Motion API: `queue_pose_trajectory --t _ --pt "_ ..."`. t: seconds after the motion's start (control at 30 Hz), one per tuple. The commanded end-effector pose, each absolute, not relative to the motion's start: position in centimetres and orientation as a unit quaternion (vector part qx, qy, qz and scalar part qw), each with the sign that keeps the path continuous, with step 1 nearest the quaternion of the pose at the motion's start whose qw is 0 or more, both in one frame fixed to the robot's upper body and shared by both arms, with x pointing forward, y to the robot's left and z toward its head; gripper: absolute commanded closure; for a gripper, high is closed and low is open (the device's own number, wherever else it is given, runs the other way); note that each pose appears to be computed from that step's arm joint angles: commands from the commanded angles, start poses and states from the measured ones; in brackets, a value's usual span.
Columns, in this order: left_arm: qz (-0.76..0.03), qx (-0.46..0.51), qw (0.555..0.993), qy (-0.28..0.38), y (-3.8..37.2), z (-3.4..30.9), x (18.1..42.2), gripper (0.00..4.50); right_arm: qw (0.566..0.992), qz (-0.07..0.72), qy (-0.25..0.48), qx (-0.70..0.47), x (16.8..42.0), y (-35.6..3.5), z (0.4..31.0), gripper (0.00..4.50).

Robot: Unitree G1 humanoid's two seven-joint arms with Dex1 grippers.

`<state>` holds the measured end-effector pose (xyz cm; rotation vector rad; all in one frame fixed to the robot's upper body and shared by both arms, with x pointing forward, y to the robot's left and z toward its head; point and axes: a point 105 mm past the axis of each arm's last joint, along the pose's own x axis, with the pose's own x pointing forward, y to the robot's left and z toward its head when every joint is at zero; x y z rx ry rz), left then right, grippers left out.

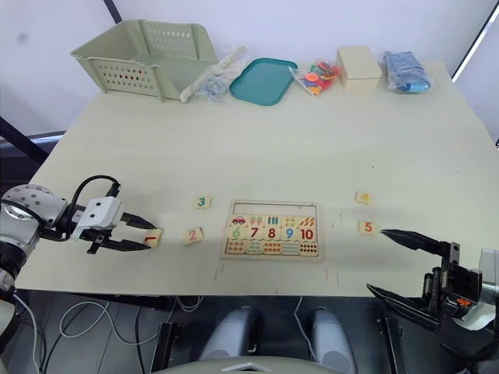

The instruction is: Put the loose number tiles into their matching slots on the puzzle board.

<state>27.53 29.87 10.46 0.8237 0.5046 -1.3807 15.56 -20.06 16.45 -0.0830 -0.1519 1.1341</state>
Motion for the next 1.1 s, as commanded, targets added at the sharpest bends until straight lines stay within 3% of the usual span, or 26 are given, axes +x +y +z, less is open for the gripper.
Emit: queue_pose_trajectory --t 0.03,0.2,0.3,0.37,0.43,0.57,0.73,0.93,1.1 --pt "-0.617 0.375 0.654 0.224 30.2 11.0 27.4 2.66 0.838 0.537 -0.084 -0.048 15.4 -20.1 16.9 0.0" --pt "-0.617 0.371 0.655 0.231 30.3 10.9 27.3 2.66 0.838 0.538 -0.083 -0.047 15.4 -20.2 16.8 0.0" --pt "-0.616 0.371 0.658 0.224 30.2 11.0 27.3 1.61 0.837 0.539 -0.083 -0.046 15.5 -20.1 16.7 0.0" --pt "-0.608 0.369 0.672 0.208 30.4 11.6 27.5 0.64 0.836 0.54 -0.084 -0.045 15.6 -20.0 16.6 0.0" --pt "-0.591 0.353 0.698 0.195 31.1 12.7 27.1 0.03 0.833 0.545 -0.088 -0.041 15.9 -19.8 16.6 0.0" --pt "-0.571 0.314 0.737 0.182 32.1 14.1 25.6 0.03 0.828 0.552 -0.092 -0.035 16.3 -19.5 16.6 0.0" --pt "-0.499 0.222 0.828 0.128 32.8 15.0 23.1 0.03 0.823 0.558 -0.1 -0.026 16.7 -19.0 16.7 0.0" --pt "-0.318 0.166 0.93 0.087 31.0 13.1 20.9 0.03 0.81 0.577 -0.098 -0.014 16.8 -18.1 17.4 0.0" --pt "-0.172 0.093 0.976 0.096 27.8 11.9 19.0 0.03 0.798 0.596 -0.094 -0.013 17.4 -18.1 17.9 0.0"
